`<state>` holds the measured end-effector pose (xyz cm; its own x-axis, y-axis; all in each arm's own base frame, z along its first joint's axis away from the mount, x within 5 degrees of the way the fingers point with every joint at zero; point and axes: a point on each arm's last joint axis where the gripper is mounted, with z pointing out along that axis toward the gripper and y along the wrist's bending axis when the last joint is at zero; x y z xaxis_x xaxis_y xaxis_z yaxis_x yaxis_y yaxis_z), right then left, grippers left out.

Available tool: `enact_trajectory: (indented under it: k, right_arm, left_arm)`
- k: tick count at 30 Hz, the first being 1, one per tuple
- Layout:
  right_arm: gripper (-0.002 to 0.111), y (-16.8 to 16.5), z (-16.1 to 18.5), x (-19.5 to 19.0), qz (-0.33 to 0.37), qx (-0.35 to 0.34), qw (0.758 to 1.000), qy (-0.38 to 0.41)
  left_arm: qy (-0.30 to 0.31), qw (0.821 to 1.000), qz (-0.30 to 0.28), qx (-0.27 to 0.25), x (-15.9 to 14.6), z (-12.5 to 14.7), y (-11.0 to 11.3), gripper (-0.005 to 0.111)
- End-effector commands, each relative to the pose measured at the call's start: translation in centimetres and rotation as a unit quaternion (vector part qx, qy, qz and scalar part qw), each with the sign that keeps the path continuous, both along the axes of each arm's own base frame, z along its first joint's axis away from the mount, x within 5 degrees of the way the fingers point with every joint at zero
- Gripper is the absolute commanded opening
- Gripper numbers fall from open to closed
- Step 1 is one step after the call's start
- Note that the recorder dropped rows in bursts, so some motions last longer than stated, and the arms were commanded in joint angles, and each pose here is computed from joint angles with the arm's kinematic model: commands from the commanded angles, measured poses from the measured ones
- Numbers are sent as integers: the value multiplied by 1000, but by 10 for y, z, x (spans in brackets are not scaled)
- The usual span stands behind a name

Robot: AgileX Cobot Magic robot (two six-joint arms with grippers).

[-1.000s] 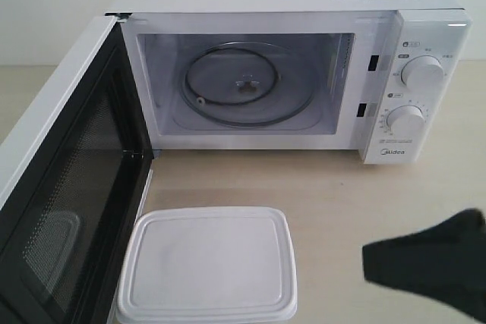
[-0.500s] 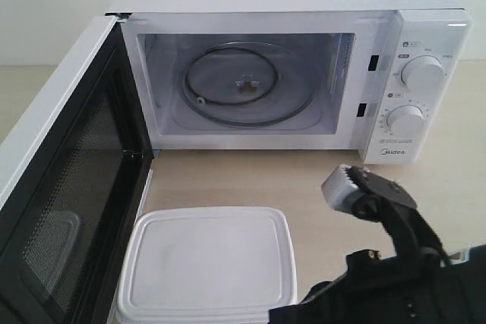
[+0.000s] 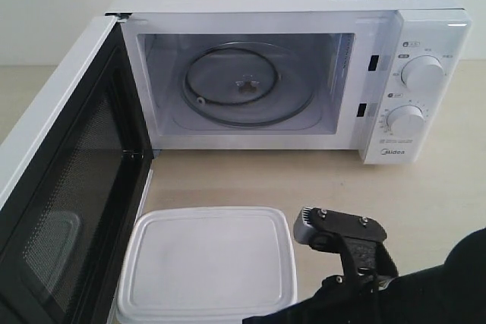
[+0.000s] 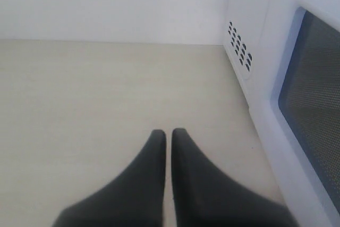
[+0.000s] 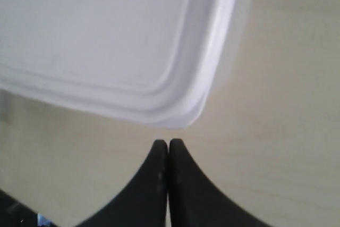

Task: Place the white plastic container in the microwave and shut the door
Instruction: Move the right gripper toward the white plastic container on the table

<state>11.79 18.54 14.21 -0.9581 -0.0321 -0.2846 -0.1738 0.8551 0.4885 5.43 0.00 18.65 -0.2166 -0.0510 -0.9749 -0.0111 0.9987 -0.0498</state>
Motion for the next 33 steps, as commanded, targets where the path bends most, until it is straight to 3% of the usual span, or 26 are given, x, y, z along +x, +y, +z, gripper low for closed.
enact_trajectory:
  k: [1, 13, 17, 19, 21, 25, 33]
  right_arm:
    - [0, -2, -3, 11, -47, -16, 998, -32]
    - [0, 8, 38, 61, -159, 12, 969, -190]
    - [0, 3, 47, 47, -129, 36, 975, -176]
    - [0, 3, 50, 27, -25, 42, 986, -158]
    - [0, 0, 38, 13, 24, 35, 992, -119]
    - [0, -25, 15, 9, -20, -21, 991, -129]
    - [0, -28, 3, 18, -46, -64, 986, -145]
  left_arm:
    - [1, 1000, 2, -4, 0, -1, 0, 4]
    - [1, 1000, 2, -4, 0, -1, 0, 4]
    - [1, 1000, 2, -4, 0, -1, 0, 4]
    - [1, 1000, 2, -4, 0, -1, 0, 4]
    - [1, 1000, 2, -4, 0, -1, 0, 4]
    - [1, 1000, 2, -4, 0, -1, 0, 4]
    - [1, 1000, 2, -4, 0, -1, 0, 4]
